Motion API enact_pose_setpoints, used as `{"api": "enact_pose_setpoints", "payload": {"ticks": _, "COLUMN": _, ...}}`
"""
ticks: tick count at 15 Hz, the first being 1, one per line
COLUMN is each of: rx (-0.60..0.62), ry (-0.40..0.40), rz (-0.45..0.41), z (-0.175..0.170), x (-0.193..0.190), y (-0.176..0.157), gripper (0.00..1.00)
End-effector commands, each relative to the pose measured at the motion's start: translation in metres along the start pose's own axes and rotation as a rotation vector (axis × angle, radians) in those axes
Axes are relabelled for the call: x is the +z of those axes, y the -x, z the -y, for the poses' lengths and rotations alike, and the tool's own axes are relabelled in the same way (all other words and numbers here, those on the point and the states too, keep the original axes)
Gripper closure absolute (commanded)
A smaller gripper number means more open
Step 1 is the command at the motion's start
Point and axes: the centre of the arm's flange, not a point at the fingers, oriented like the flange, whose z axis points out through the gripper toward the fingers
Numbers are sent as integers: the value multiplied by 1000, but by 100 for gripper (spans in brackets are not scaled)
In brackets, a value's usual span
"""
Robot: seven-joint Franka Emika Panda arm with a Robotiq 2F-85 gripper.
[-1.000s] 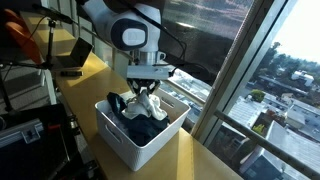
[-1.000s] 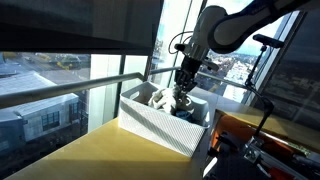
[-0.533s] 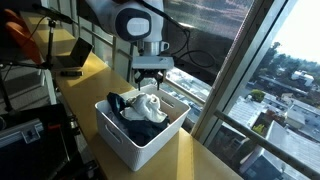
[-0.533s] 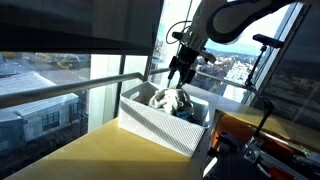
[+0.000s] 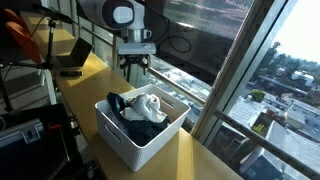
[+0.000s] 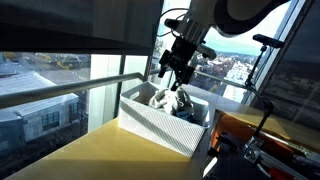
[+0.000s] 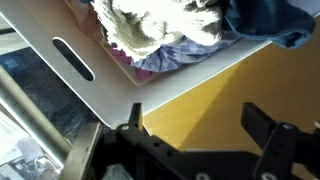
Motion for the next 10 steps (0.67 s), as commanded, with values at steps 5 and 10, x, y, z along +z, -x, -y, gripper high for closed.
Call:
{"api": "enact_pose_setpoints", "payload": {"ticks": 5, "rx": -18, "ry": -73, "rz": -47, "z": 102, "x": 37, "y": -55, "gripper": 0}}
{"api": "enact_pose_setpoints", "payload": {"ticks": 10, "rx": -36, "ry": -84, "rz": -23, "z": 97, "x": 44, "y": -58, "gripper": 0}}
